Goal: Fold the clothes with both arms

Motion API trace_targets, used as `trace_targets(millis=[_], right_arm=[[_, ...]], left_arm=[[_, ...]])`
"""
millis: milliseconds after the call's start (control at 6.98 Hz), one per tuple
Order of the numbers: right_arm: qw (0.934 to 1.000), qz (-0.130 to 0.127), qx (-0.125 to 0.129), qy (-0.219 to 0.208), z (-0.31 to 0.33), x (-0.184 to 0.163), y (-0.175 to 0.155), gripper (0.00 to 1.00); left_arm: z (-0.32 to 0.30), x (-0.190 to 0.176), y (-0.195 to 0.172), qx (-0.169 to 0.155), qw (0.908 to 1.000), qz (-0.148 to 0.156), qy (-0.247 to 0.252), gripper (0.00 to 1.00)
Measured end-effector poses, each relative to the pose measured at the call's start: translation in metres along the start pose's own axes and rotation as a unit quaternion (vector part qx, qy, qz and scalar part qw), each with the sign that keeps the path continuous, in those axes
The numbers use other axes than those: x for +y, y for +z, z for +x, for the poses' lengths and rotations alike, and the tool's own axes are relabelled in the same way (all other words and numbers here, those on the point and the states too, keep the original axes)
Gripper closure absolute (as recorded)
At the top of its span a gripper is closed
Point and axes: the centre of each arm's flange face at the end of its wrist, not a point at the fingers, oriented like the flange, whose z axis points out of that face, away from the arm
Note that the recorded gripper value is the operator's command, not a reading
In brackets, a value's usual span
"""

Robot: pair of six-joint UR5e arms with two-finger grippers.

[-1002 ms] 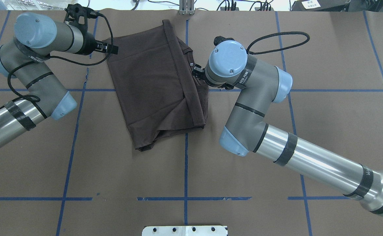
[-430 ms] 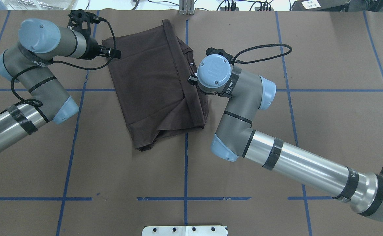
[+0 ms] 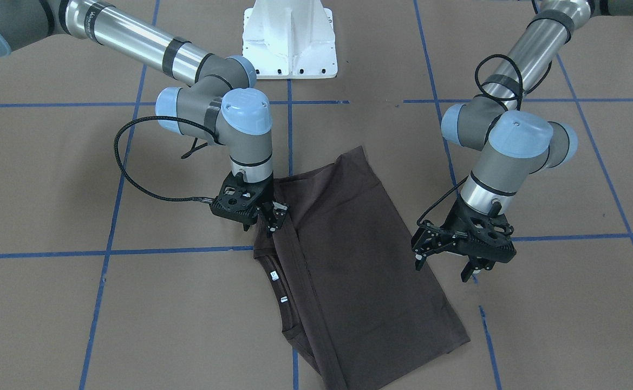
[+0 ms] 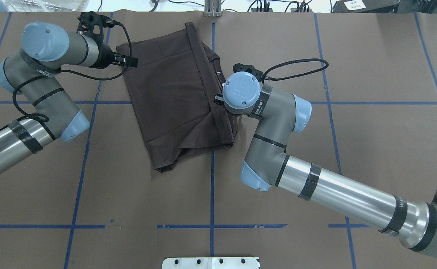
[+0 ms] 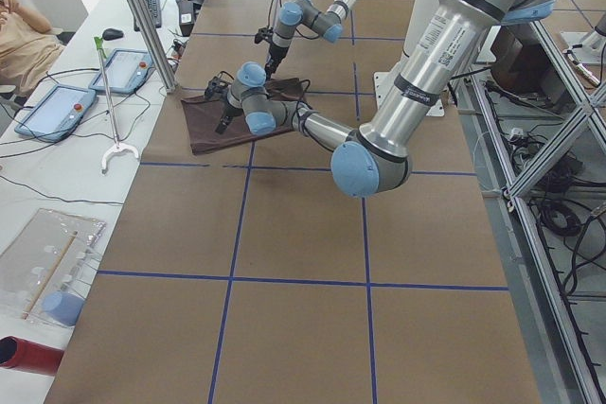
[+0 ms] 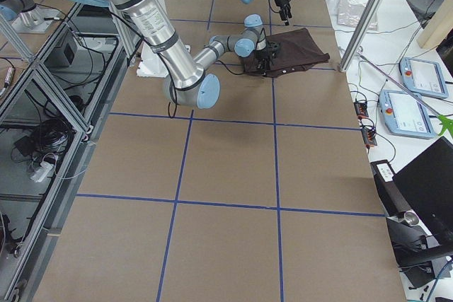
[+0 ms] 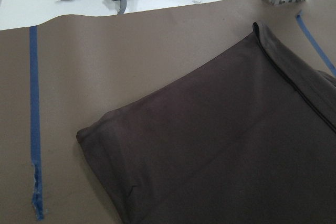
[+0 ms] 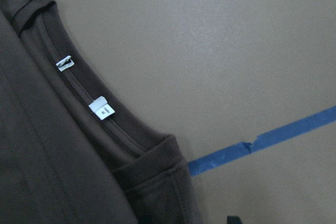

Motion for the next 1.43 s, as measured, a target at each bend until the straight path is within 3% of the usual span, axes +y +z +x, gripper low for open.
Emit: trace_targets(millis=[143,430,716,1432], right_arm=[[1.0000,-0.001,0.002,-0.001,0.000,0.003,0.002,0.46],[1.0000,-0.002,0.005,-0.001,0.001,0.004,0.006,0.62],[1.0000,-0.002,0.006,0.000,0.000,0.005,0.006,1.00],[1.0000,0.004,-0.006,0.003,-0.004,0.006,-0.007,1.00]], left_arm=[[0.000,0.000,0.000,0.000,1.0000,0.000,0.000,0.00],[0.000,0.000,0.000,0.000,1.0000,0.000,0.001,0.00],[-0.002,0.002,0.001,-0.001,1.0000,-0.001,0.001,0.00],[-0.003,0.007,0.003,-0.002,1.0000,-0.003,0.000,0.00]])
